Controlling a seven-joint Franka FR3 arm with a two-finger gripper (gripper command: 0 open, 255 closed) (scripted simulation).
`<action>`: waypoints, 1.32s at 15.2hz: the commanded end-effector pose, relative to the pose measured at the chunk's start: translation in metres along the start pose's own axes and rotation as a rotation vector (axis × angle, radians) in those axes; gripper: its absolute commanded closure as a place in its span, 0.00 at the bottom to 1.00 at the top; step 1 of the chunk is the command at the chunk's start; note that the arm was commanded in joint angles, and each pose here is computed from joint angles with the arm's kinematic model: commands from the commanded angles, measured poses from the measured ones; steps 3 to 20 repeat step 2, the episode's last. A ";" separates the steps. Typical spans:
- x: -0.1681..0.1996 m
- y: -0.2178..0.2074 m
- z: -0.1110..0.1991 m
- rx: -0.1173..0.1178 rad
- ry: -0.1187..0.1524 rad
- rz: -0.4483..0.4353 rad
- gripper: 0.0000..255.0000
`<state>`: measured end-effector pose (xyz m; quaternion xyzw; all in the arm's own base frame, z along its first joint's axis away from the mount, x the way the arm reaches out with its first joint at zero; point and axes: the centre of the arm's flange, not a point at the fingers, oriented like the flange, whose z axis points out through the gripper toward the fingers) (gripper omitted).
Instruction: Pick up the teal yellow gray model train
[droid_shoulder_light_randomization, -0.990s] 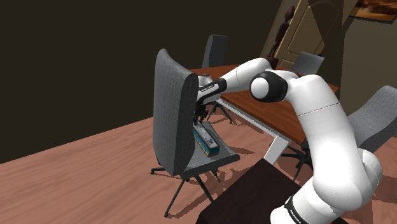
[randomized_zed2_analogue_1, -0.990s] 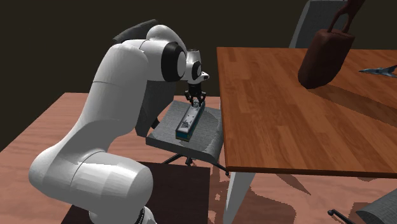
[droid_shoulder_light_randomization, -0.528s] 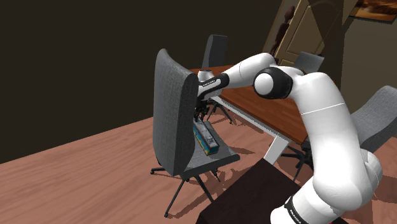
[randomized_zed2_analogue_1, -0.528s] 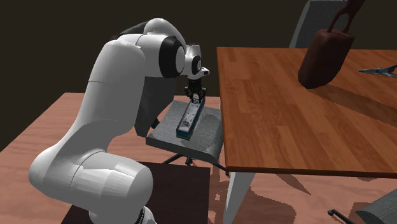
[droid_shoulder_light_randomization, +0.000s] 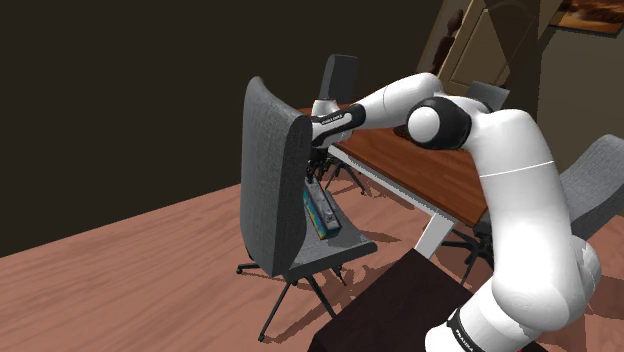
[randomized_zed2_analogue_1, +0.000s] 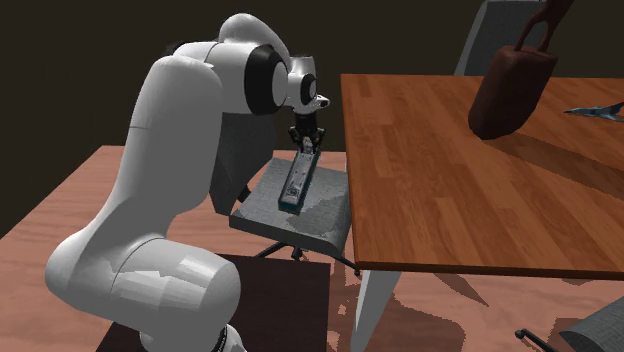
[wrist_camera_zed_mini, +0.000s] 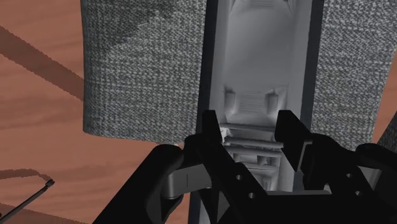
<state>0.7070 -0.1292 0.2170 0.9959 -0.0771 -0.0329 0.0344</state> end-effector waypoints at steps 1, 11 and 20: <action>0.000 0.001 -0.007 0.000 0.002 0.000 1.00; 0.000 0.001 -0.007 0.000 0.002 0.000 1.00; 0.000 0.001 -0.007 0.000 0.002 0.000 1.00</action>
